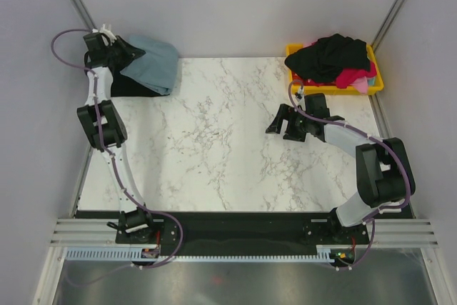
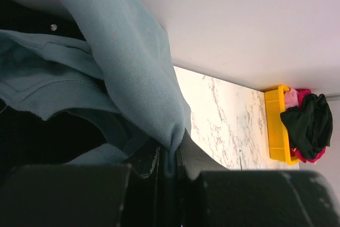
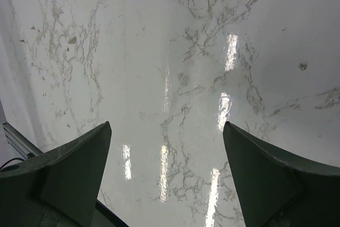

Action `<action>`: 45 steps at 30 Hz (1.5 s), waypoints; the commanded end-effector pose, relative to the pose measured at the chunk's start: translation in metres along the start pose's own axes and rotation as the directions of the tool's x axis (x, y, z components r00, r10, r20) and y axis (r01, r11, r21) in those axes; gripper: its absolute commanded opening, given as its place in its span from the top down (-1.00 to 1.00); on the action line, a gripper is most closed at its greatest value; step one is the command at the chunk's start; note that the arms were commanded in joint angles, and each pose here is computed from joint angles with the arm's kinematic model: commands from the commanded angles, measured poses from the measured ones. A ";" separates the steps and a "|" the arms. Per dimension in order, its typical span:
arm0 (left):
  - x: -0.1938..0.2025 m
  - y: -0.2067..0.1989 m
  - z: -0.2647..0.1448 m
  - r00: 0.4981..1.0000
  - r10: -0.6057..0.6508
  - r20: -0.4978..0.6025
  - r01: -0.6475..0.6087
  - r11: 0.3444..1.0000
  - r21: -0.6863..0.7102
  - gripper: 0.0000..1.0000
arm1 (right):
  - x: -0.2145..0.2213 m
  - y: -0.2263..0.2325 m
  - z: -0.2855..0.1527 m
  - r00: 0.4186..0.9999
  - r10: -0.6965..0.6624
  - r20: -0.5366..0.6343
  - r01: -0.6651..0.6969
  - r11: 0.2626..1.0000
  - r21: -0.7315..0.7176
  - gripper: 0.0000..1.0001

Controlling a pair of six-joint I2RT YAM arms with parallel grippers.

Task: Fold and stack the t-shirts
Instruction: Neatly place the folded tshirt to the corner

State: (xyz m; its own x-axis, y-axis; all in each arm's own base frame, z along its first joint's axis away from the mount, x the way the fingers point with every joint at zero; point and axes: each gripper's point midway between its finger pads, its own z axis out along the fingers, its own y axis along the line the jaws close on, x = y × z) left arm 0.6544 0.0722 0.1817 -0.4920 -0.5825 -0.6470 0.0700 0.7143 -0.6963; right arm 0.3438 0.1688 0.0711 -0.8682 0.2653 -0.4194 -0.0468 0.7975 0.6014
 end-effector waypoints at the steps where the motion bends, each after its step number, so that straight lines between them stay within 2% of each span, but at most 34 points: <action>1: -0.061 -0.039 -0.036 0.990 0.057 0.126 -0.065 0.996 0.061 0.88 | -0.006 0.011 -0.002 1.000 -0.021 0.023 0.022 0.999 -0.043 -0.89; 7: -0.070 0.000 -0.035 0.987 0.064 0.146 -0.069 0.997 0.033 0.82 | -0.005 0.010 -0.001 1.000 -0.020 0.020 0.021 0.999 -0.043 -0.89; 11: -0.072 0.039 -0.040 0.987 -0.005 0.161 0.011 0.999 -0.031 0.79 | -0.003 0.008 0.000 1.000 -0.017 0.013 0.017 0.999 -0.036 -0.89; 12: -0.069 0.050 -0.039 0.987 -0.018 0.161 0.027 0.998 -0.051 0.71 | -0.004 0.008 0.001 1.000 -0.016 0.012 0.017 0.999 -0.035 -0.89; 13: -0.066 0.059 -0.040 0.988 -0.035 0.154 0.045 0.997 -0.067 0.56 | -0.003 0.007 0.002 1.000 -0.015 0.009 0.015 0.999 -0.034 -0.89; 14: -0.061 0.066 -0.039 0.988 -0.045 0.146 0.057 0.995 -0.080 0.04 | -0.003 0.007 0.002 1.000 -0.014 0.007 0.015 0.999 -0.035 -0.90; 15: -0.056 0.072 -0.037 0.989 -0.053 0.135 0.064 0.994 -0.084 -0.08 | -0.003 0.007 0.003 1.000 -0.010 0.004 0.010 0.999 -0.035 -0.89; 16: -0.048 0.086 -0.037 0.990 -0.082 0.118 0.095 0.990 -0.105 -0.37 | -0.002 0.006 0.004 1.000 -0.010 0.002 0.010 0.999 -0.033 -0.89; 17: -0.045 0.095 -0.038 0.988 -0.101 0.114 0.115 0.985 -0.126 -0.56 | -0.002 0.006 0.004 1.000 -0.008 0.000 0.008 0.999 -0.034 -0.90; 19: -0.044 0.118 -0.049 0.981 -0.146 0.131 0.171 0.964 -0.203 -0.74 | -0.002 0.006 0.004 1.000 -0.012 0.001 0.012 0.999 -0.035 -0.89; 20: -0.043 0.125 -0.054 0.974 -0.177 0.139 0.205 0.952 -0.227 -0.93 | -0.001 0.005 0.003 1.000 -0.009 -0.002 0.009 0.999 -0.032 -0.89; 23: -0.056 0.136 -0.077 0.962 -0.194 0.190 0.243 0.928 -0.281 -0.99 | 0.000 0.006 0.003 1.000 -0.012 -0.004 0.011 0.999 -0.035 -0.90; 25: -0.066 0.136 -0.087 0.965 -0.155 0.213 0.219 0.920 -0.325 -0.99 | 0.001 0.007 0.004 1.000 -0.012 -0.008 0.011 0.999 -0.037 -0.90; 26: -0.078 0.126 -0.096 0.970 -0.096 0.225 0.172 0.922 -0.347 -0.99 | 0.002 0.007 0.004 1.000 -0.011 -0.013 0.011 0.999 -0.039 -0.90; 28: -0.084 0.129 -0.107 0.969 -0.030 0.245 0.141 0.884 -0.446 -0.99 | 0.002 0.009 0.003 1.000 -0.016 -0.010 0.016 0.999 -0.043 -0.90; 29: -0.087 0.125 -0.110 0.973 0.039 0.226 0.075 0.876 -0.477 -0.99 | 0.001 0.010 0.003 1.000 -0.019 -0.006 0.019 0.999 -0.045 -0.90; 32: -0.092 0.104 -0.113 0.964 0.193 0.183 -0.050 0.807 -0.588 -0.93 | 0.000 0.011 0.002 1.000 -0.021 -0.004 0.021 0.999 -0.047 -0.90; 33: -0.098 0.093 -0.118 0.952 0.233 0.197 -0.053 0.762 -0.645 -0.91 | 0.000 0.011 0.003 1.000 -0.022 -0.003 0.022 0.999 -0.048 -0.90; 34: -0.097 0.086 -0.117 0.949 0.250 0.194 -0.063 0.749 -0.660 -0.89 | 0.001 0.012 0.003 1.000 -0.021 -0.004 0.021 0.998 -0.051 -0.89; 37: -0.103 0.059 -0.113 0.913 0.370 0.171 -0.123 0.652 -0.749 -0.91 | 0.000 0.014 0.001 1.000 -0.025 -0.002 0.025 0.998 -0.059 -0.90; 38: -0.108 0.048 -0.112 0.902 0.393 0.180 -0.133 0.650 -0.748 -0.91 | 0.001 0.015 0.001 1.000 -0.026 -0.003 0.026 0.998 -0.059 -0.90; 40: -0.106 0.029 -0.102 0.908 0.363 0.207 -0.127 0.711 -0.691 -0.90 | 0.001 0.015 0.000 1.000 -0.026 -0.002 0.026 0.998 -0.058 -0.90; 43: -0.100 0.004 -0.087 0.916 0.326 0.236 -0.116 0.775 -0.621 -0.70 | 0.001 0.014 0.002 1.000 -0.028 -0.004 0.028 0.998 -0.055 -0.90; 44: -0.097 -0.003 -0.080 0.917 0.321 0.236 -0.126 0.796 -0.592 -0.70 | 0.001 0.014 0.002 1.000 -0.029 -0.002 0.029 0.998 -0.055 -0.90; 45: -0.086 -0.014 -0.065 0.931 0.295 0.214 -0.153 0.849 -0.505 -0.69 | 0.001 0.013 0.002 1.000 -0.027 -0.003 0.027 0.998 -0.052 -0.90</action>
State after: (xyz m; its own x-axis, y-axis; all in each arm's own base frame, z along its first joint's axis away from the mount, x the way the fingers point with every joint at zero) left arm 0.6337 0.1538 0.2249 -0.3172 -0.4094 -0.8554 -0.4049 0.8741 -0.2682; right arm 0.3404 0.1759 0.0698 -0.8787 0.2509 -0.4062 -0.0612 0.7846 0.6170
